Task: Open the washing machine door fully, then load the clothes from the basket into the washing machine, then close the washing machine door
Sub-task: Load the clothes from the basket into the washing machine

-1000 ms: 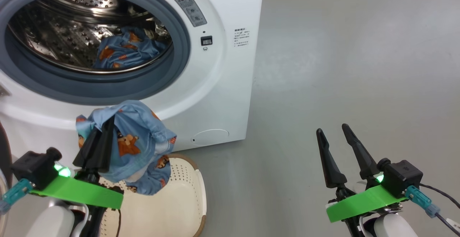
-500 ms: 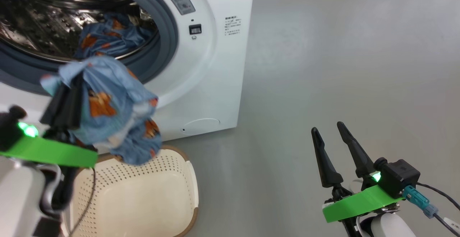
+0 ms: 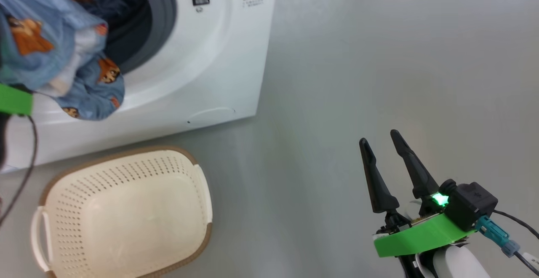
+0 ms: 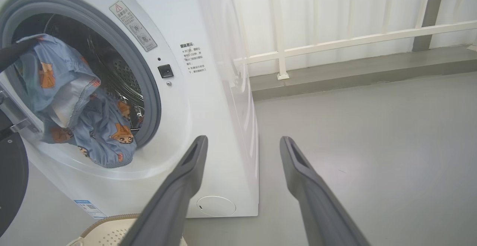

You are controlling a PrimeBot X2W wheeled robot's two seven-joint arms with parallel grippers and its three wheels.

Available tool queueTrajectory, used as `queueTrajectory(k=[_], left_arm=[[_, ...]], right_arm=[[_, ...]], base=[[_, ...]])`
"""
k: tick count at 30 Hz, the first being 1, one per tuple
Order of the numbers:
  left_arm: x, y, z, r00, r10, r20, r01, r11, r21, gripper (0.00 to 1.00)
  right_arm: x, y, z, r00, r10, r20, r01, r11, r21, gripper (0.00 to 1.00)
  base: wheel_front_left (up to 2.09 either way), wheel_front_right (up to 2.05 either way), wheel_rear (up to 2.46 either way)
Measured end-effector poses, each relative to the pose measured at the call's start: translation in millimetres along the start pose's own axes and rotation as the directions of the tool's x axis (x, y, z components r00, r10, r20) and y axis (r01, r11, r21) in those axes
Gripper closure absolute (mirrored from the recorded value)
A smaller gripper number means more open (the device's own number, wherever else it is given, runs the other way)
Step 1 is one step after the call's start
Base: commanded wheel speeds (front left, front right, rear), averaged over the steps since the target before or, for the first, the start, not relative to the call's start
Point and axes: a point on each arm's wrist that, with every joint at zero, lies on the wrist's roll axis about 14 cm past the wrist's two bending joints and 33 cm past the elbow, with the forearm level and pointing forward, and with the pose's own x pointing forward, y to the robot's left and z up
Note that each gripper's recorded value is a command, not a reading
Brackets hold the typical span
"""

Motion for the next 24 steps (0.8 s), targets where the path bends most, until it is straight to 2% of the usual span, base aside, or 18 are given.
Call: queueTrajectory(k=[15,24], left_arm=[[54.6,69.8,-111.8,0.978,0.055,-0.199,-0.047,0.998,0.042,1.0],[90.8,79.4,-149.8,0.978,0.04,-0.205,-0.04,0.999,0.004,1.0]], right_arm=[[14.8,-15.3,-45.2,0.992,-0.043,-0.121,0.041,0.999,-0.018,0.0],[12.5,-27.0,-65.2,0.98,-0.085,-0.181,0.081,0.996,-0.034,0.0]], base=[[0.0,0.0,0.0],[0.0,0.0,0.0]])
